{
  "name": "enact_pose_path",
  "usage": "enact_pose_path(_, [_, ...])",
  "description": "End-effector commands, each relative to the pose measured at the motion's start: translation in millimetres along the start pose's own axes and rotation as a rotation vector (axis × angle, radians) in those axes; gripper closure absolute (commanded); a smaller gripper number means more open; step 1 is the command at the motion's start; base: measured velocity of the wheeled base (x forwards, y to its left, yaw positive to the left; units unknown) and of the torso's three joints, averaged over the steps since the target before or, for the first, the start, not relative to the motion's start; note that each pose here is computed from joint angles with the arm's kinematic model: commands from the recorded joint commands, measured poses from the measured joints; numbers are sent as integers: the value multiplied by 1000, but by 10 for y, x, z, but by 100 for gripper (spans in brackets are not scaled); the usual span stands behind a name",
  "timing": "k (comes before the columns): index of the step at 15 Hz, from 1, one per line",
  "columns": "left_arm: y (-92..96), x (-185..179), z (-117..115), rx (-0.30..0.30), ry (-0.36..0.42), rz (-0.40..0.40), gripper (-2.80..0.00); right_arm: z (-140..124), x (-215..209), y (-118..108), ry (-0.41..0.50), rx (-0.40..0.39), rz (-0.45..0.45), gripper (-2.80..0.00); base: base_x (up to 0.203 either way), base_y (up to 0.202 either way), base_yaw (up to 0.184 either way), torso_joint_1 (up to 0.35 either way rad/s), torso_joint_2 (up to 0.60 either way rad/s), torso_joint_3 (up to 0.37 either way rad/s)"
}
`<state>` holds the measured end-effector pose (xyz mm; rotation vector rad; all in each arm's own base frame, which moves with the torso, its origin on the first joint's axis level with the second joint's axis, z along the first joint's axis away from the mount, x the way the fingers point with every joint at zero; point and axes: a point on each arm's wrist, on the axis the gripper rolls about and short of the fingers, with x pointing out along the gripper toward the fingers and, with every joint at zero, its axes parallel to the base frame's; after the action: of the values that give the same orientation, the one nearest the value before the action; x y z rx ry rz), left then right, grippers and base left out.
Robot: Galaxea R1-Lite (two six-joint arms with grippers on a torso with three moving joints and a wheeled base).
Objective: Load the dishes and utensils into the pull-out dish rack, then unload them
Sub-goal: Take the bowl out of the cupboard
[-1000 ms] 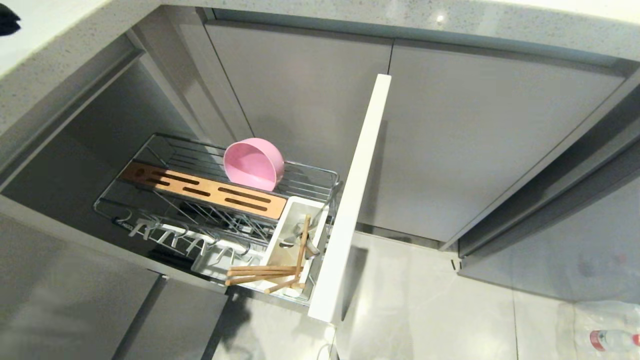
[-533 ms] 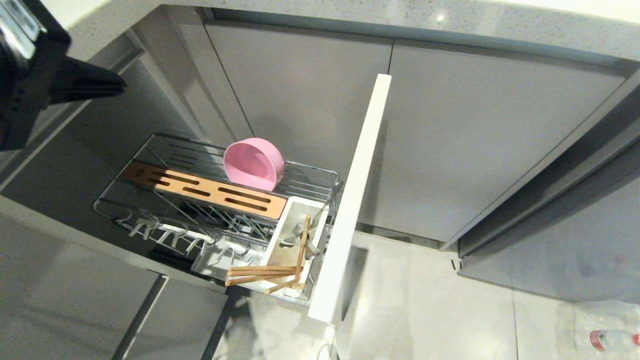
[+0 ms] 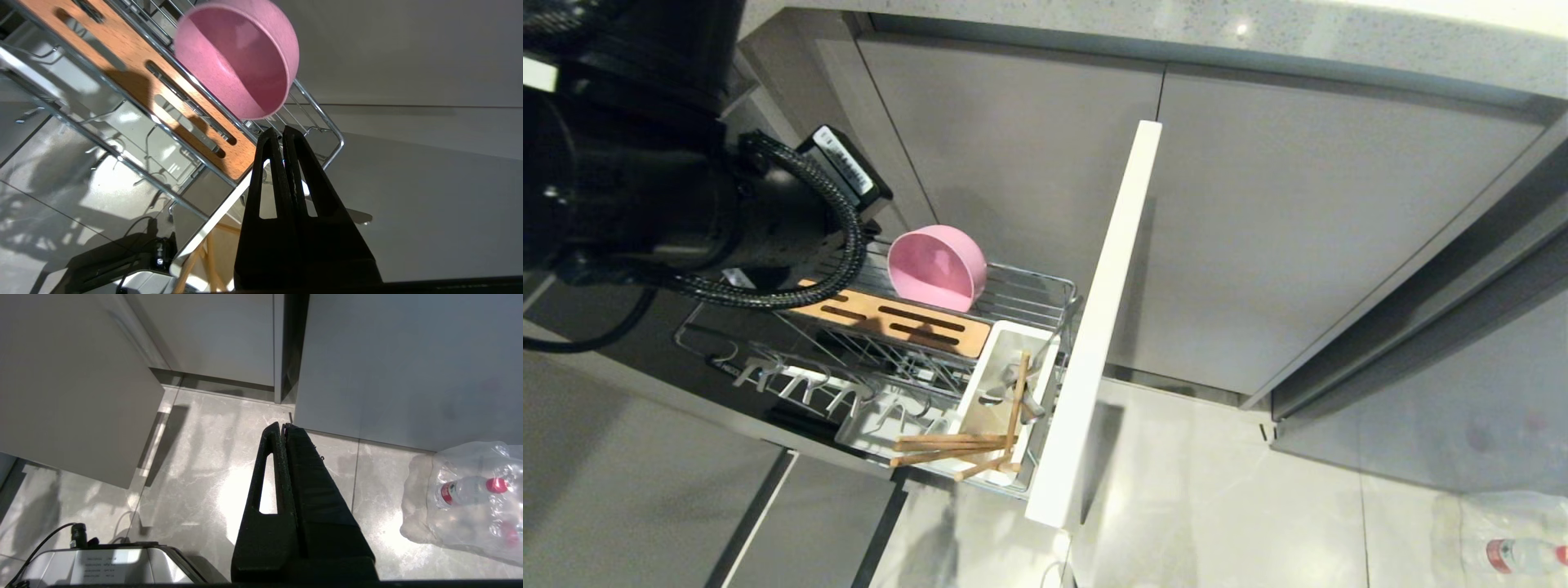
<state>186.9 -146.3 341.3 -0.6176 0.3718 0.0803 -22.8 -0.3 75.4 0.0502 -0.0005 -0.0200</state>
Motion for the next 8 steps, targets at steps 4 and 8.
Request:
enact_pose_path(4, [-185,493,-254,44,29,76,0,-4,1,0,2,0,0,0,0,0,0,0,0,0])
enact_pose_path(8, [-147,685,-261,50,7,137,0,-4,1,0,2,0,0,0,0,0,0,0,0,0])
